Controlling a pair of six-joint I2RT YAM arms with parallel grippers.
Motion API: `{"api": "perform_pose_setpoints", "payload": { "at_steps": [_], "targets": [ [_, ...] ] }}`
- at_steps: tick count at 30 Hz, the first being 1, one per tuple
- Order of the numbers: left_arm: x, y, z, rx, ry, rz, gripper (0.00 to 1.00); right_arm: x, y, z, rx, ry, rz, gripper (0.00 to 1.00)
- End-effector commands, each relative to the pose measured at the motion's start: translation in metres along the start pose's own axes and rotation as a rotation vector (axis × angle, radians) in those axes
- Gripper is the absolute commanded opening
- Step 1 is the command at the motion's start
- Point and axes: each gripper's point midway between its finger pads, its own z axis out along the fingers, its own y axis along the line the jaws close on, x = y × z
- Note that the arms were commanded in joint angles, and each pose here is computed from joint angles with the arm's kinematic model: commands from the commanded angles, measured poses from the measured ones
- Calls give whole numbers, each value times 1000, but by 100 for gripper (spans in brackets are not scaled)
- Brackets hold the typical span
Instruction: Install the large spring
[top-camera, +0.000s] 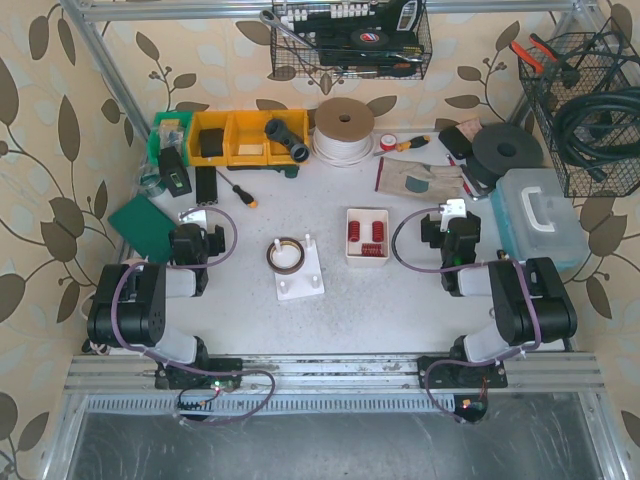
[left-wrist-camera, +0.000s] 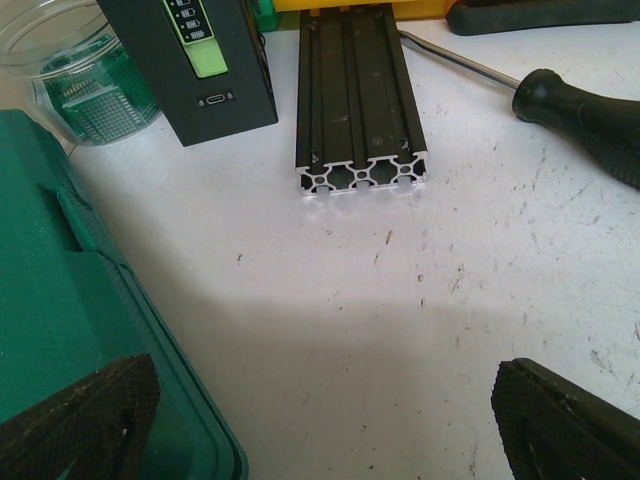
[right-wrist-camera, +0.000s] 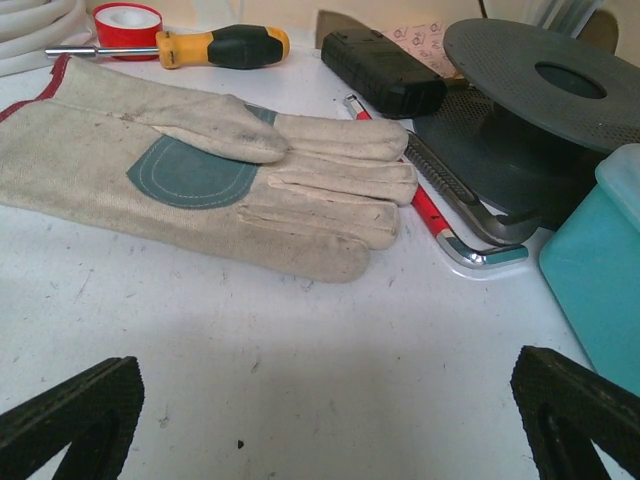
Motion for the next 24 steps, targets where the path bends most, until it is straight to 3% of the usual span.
{"api": "perform_pose_setpoints", "payload": {
  "at_steps": [1, 18, 21, 24],
  "targets": [
    [-18, -1, 0, 8, -48, -19, 94, -10, 0, 0, -10, -27, 23, 100],
    [-18, -1, 0, 9, -53, -21, 94, -10, 0, 0, -9, -26, 22, 100],
    [-20, -11, -7, 69, -94, 1, 94, -14, 6, -3, -29, -46, -5, 100],
    [-23, -12, -24, 17, -176, 36, 94, -20, 8, -11, -27, -70, -21, 100]
  ]
}}
